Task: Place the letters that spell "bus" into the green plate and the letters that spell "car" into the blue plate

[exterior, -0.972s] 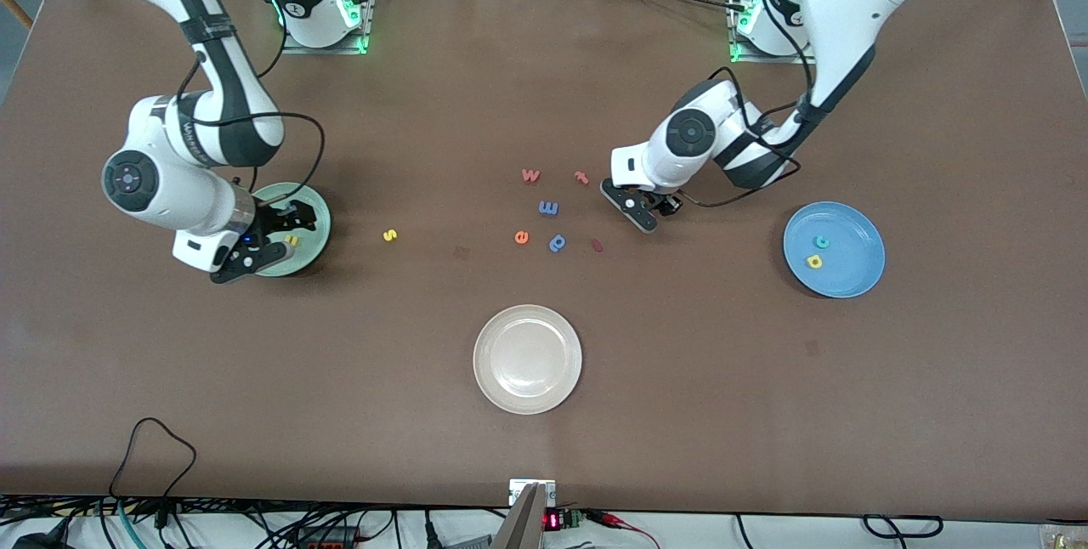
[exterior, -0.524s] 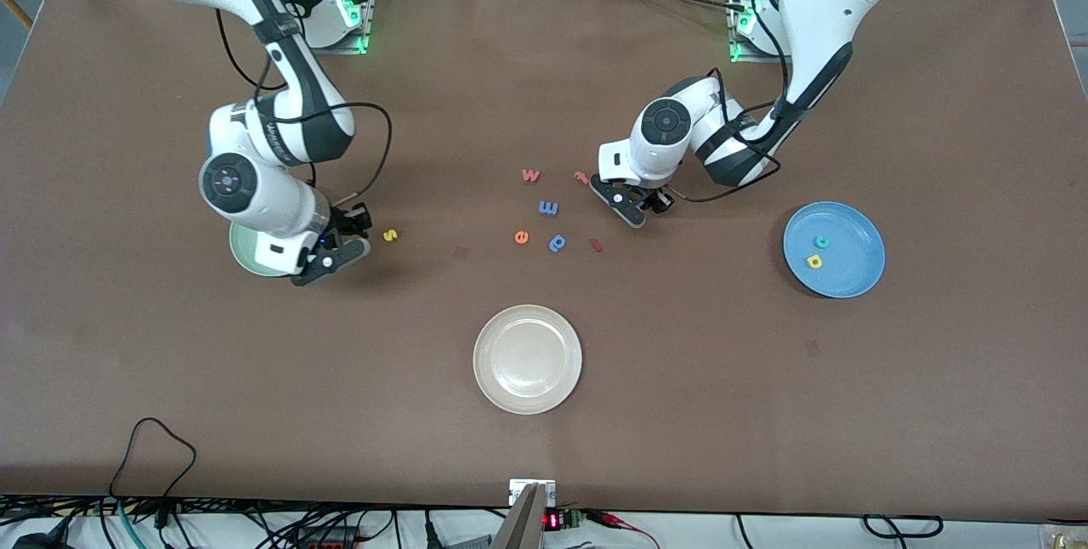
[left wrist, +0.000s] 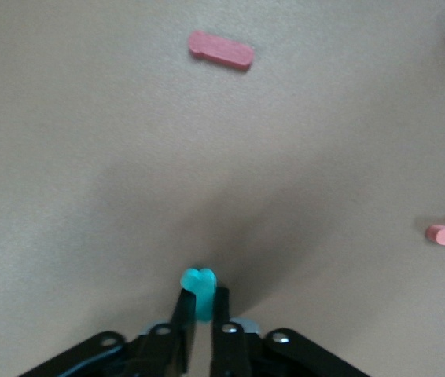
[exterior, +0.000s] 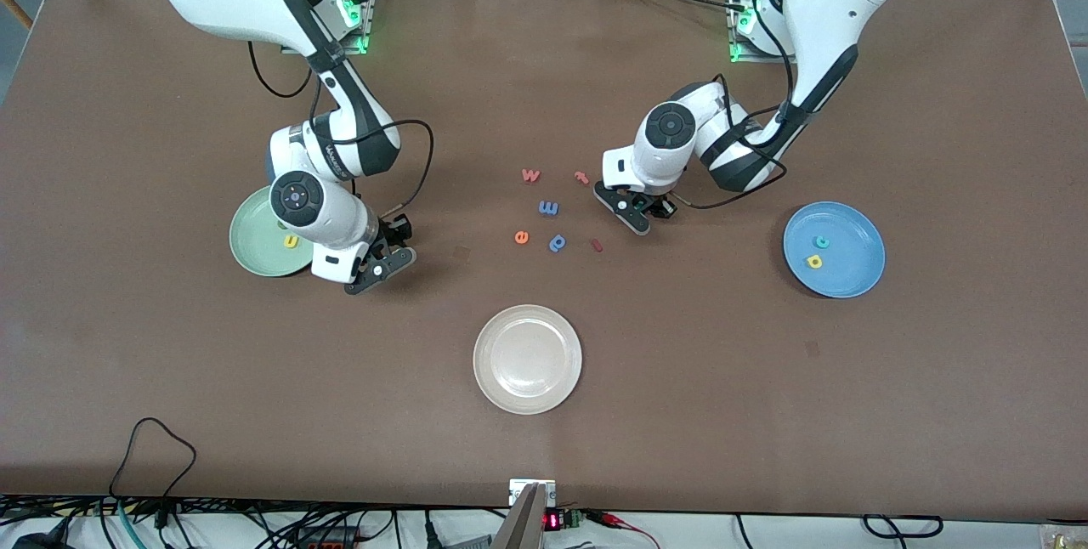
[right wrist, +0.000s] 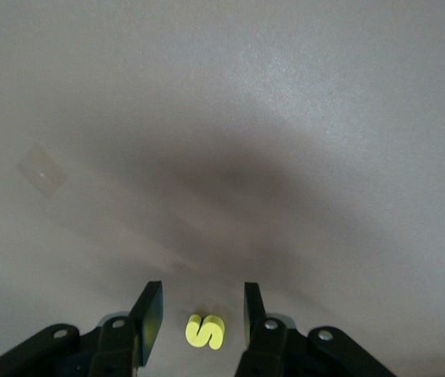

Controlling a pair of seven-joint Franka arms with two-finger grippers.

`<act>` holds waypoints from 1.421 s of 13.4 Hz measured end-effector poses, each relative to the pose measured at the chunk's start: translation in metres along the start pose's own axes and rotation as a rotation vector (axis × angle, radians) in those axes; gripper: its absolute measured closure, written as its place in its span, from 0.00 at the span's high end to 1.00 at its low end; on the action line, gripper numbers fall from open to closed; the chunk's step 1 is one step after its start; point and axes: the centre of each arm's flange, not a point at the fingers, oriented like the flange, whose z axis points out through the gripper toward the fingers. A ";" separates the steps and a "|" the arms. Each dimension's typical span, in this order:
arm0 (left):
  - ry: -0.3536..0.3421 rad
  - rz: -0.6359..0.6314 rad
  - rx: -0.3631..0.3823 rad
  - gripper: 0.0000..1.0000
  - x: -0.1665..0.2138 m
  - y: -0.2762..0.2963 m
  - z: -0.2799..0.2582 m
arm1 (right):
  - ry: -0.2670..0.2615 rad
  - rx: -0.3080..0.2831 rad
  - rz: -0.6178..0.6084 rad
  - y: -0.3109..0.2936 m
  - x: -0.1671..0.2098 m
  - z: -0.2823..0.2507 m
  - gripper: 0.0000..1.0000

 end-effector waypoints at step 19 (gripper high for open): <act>-0.296 -0.265 -0.065 0.11 -0.151 -0.370 -0.055 | -0.071 -0.018 -0.032 -0.005 -0.021 0.035 0.50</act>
